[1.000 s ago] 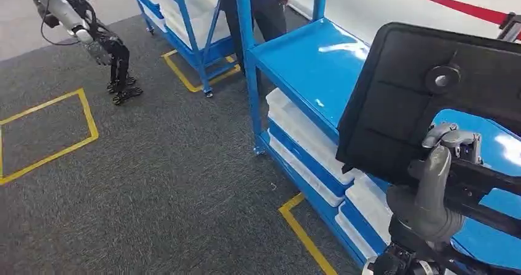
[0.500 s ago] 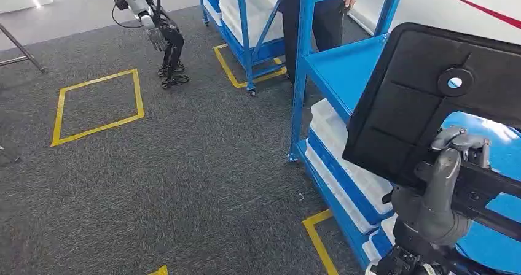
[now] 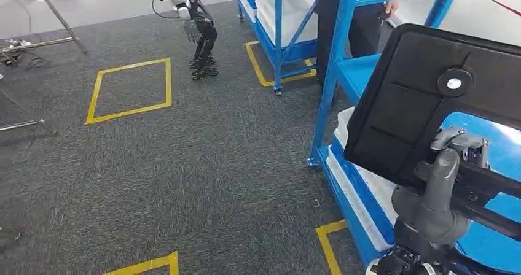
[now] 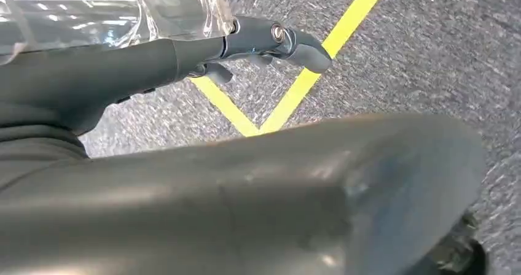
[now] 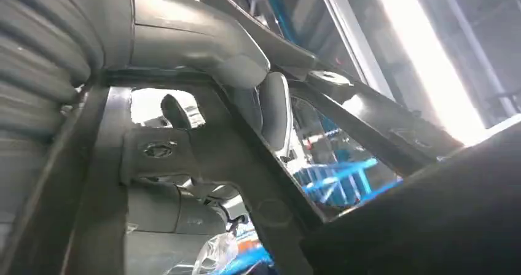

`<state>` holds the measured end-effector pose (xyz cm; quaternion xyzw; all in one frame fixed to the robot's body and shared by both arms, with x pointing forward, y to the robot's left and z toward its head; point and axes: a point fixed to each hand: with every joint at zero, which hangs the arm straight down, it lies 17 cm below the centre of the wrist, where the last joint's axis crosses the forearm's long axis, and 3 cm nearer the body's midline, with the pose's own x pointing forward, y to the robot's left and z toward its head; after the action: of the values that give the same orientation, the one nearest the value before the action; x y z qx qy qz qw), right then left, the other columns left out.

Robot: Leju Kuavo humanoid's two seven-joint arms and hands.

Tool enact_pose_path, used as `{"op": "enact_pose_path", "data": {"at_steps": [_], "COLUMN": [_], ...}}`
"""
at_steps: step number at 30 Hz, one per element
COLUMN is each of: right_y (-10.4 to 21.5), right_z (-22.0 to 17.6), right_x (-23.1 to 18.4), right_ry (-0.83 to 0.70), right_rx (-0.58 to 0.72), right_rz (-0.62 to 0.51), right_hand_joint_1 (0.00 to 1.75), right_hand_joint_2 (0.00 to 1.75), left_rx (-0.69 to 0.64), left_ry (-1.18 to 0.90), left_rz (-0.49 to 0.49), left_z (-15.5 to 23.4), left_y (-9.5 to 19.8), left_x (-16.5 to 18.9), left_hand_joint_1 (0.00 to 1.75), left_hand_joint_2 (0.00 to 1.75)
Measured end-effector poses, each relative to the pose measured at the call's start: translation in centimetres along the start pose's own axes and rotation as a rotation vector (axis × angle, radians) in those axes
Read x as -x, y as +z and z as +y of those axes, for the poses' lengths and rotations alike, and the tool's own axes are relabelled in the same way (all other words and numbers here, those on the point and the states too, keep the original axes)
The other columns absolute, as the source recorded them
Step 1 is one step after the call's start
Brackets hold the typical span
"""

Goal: Take the parts from the cabinet and place them on the table.

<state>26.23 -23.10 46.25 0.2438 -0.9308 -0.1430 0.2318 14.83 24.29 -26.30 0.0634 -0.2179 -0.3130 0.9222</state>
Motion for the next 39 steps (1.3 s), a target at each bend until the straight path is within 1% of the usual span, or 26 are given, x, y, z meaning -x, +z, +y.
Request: {"op": "enact_pose_path", "data": {"at_steps": [3,8,18,31,34,39], "right_y": [0.0,0.2,0.2,0.3,0.3,0.4], "right_z": [0.0,-0.2,-0.2,-0.3,-0.4,-0.6], "right_x": [-0.1,0.0,-0.1,-0.3,-0.4,-0.5], "right_ry": [-0.002,0.001,-0.001,-0.001,0.000,0.001], "right_rx": [0.002,0.012,0.013,0.017,0.019,0.028], "right_rz": [0.000,0.004,0.004,-0.004,-0.009,-0.006], "right_hand_joint_1": [1.75,1.75,1.75,1.75,1.75,1.75], "right_hand_joint_2": [1.75,1.75,1.75,1.75,1.75,1.75], "left_rx": [0.003,-0.004,0.004,-0.005,-0.002,-0.010], "left_ry": [-0.001,-0.001,-0.002,-0.005,-0.005,-0.006], "left_rz": [0.011,0.003,0.017,0.007,0.018,0.008], "left_z": [-0.2,0.2,-0.4,0.1,-0.1,0.4], "left_y": [0.1,0.0,0.3,0.1,0.2,0.0], "left_x": [0.7,0.2,1.2,0.6,1.3,0.5], "left_hand_joint_1": [0.00,0.00,0.00,0.00,0.00,0.00], "left_hand_joint_2": [0.00,0.00,0.00,0.00,0.00,0.00]}}
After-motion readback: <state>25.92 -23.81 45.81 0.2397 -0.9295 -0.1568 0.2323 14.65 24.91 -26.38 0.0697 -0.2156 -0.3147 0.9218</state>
